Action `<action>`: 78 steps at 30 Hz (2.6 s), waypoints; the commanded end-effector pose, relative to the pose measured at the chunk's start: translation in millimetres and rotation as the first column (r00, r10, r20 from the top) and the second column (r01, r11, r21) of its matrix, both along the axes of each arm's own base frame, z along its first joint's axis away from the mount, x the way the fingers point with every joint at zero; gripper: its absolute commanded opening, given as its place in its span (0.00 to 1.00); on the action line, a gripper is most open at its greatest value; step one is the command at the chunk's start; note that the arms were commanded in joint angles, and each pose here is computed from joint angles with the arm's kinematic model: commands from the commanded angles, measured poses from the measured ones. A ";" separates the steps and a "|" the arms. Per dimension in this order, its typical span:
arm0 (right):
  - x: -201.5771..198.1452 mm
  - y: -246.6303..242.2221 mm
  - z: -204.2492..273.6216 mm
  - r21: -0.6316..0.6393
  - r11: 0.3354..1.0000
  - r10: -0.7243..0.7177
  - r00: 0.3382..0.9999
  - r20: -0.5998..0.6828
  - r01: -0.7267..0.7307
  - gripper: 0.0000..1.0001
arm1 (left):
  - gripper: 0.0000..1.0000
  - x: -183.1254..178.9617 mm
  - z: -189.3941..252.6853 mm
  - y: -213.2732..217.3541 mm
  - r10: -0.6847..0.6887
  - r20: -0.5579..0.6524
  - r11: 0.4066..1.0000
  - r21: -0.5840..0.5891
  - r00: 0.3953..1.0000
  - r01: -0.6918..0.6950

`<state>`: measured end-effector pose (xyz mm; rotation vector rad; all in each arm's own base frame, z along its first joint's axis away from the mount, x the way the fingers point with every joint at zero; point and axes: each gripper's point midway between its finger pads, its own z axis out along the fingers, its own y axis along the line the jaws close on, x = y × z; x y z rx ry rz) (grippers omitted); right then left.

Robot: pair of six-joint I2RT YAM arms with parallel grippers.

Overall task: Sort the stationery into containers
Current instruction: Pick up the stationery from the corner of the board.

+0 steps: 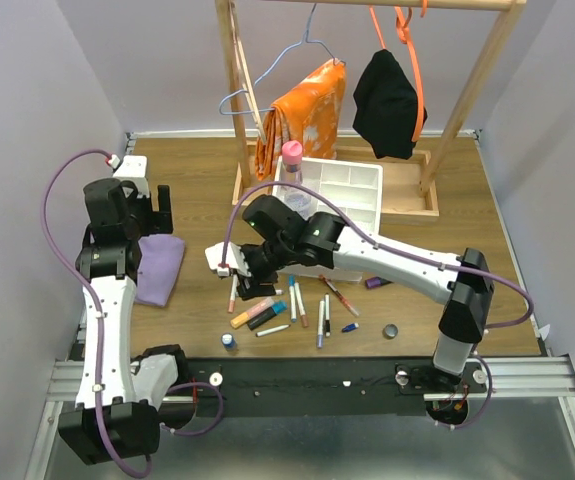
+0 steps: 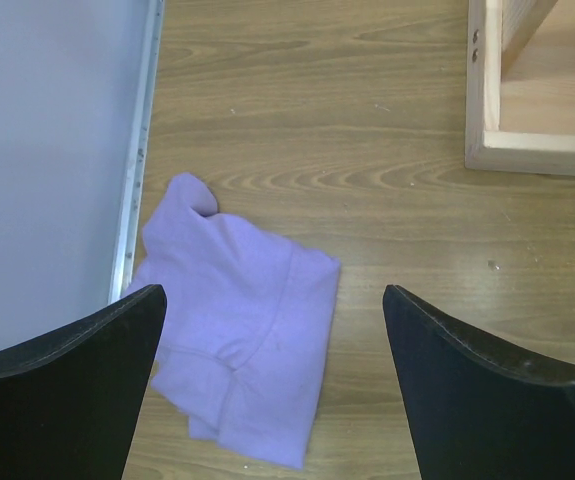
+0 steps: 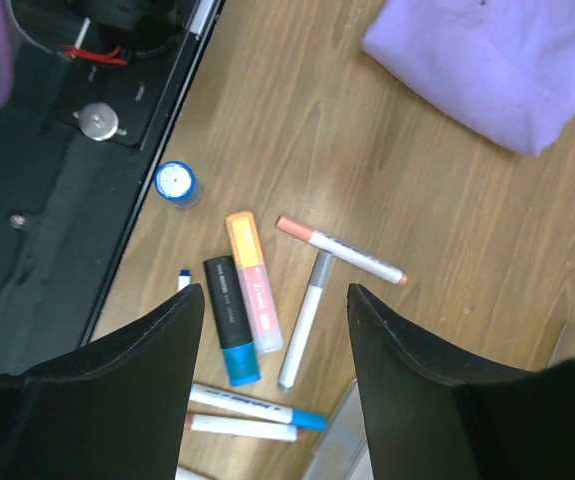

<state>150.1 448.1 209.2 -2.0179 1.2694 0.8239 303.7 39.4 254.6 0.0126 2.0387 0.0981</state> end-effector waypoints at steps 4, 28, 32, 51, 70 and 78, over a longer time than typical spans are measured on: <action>-32.0 23.3 -16.2 0.044 0.983 0.179 0.983 0.040 -0.180 0.66 | 0.99 -10.3 18.7 15.8 0.016 -0.012 0.995 0.097 1.000 -0.014; -84.7 38.7 -134.8 -0.216 0.923 0.322 0.947 -0.023 -0.319 0.63 | 0.99 -43.8 15.1 16.1 0.121 0.042 0.990 -0.075 0.992 -0.118; -84.3 41.4 -137.6 -0.212 0.928 0.306 0.951 -0.034 -0.306 0.63 | 0.99 -43.4 14.4 15.8 0.119 0.042 0.990 -0.077 0.992 -0.115; -78.4 53.4 -147.5 -0.194 0.941 0.277 0.960 -0.031 -0.278 0.52 | 0.99 -39.1 9.9 20.7 0.146 0.029 0.982 -0.126 0.989 -0.142; -74.7 48.9 -155.5 -0.216 0.949 0.228 0.973 -0.036 -0.230 0.33 | 0.99 -40.5 7.7 20.2 0.143 0.028 0.980 -0.143 0.989 -0.138; -52.1 6.7 -76.1 -0.215 0.973 0.095 0.994 0.047 -0.082 0.07 | 0.99 -32.6 14.6 14.1 0.086 0.020 0.985 -0.150 0.996 -0.082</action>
